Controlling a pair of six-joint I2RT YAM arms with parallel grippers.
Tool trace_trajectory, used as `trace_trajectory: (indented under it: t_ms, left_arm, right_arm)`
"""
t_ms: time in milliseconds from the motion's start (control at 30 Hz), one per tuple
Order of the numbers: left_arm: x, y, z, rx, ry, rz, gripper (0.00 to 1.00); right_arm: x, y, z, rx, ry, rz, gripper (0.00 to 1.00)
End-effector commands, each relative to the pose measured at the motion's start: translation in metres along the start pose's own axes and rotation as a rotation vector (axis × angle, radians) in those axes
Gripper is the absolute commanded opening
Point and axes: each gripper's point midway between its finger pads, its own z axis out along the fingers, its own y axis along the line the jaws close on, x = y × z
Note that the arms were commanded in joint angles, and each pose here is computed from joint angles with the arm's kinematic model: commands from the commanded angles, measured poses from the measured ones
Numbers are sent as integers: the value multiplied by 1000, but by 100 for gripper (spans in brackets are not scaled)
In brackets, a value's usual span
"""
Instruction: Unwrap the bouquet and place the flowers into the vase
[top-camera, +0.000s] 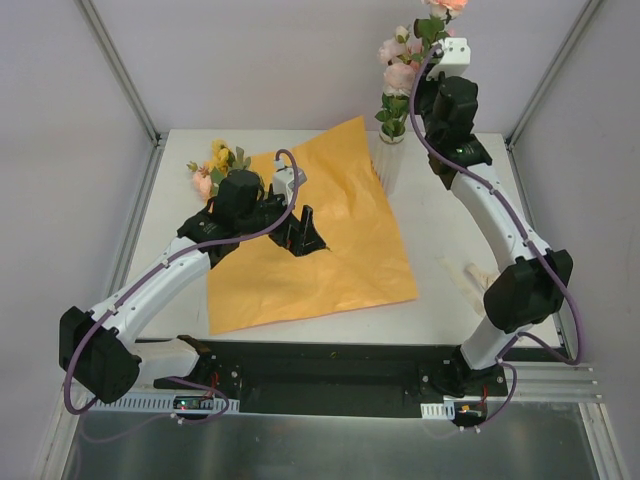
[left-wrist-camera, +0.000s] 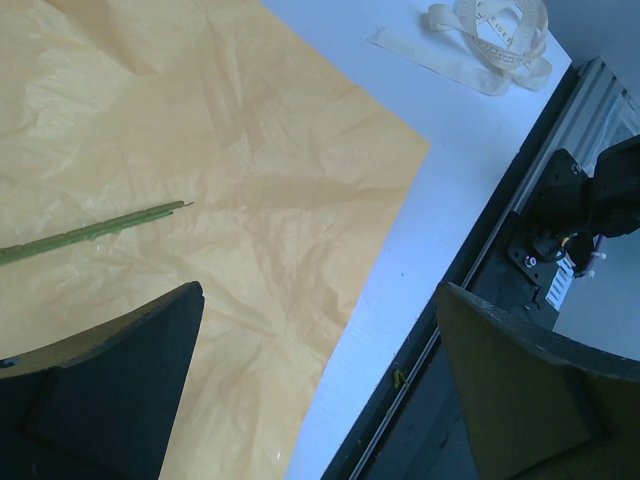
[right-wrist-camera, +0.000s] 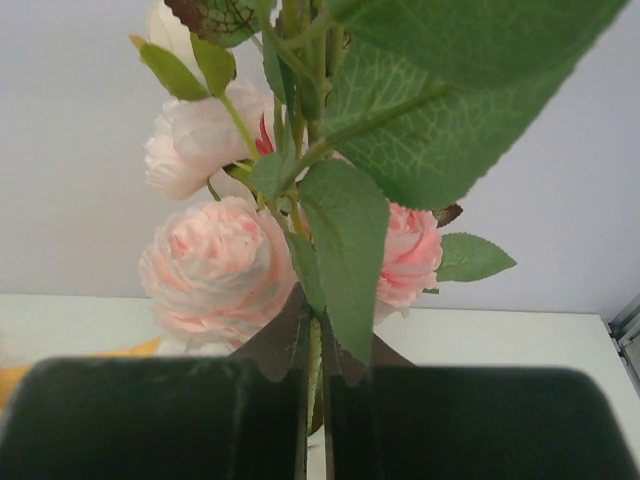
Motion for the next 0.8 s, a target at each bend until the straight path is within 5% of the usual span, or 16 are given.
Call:
trace_trajectory:
  t_ms: [0, 333, 467, 767]
  left_arm:
    - [-17, -12, -4, 32, -37, 32, 99]
    - [-18, -13, -6, 33, -42, 34, 99]
    - [-18, -13, -6, 35, -41, 30, 99]
    - [-16, -3, -1, 21, -25, 0, 99]
  right_arm:
    - [-8, -4, 0, 5, -37, -12, 5]
    - [-1, -6, -20, 1, 11, 8, 54]
    - [8, -13, -44, 21, 99, 21, 82]
    - [90, -20, -150, -2, 428, 137, 92]
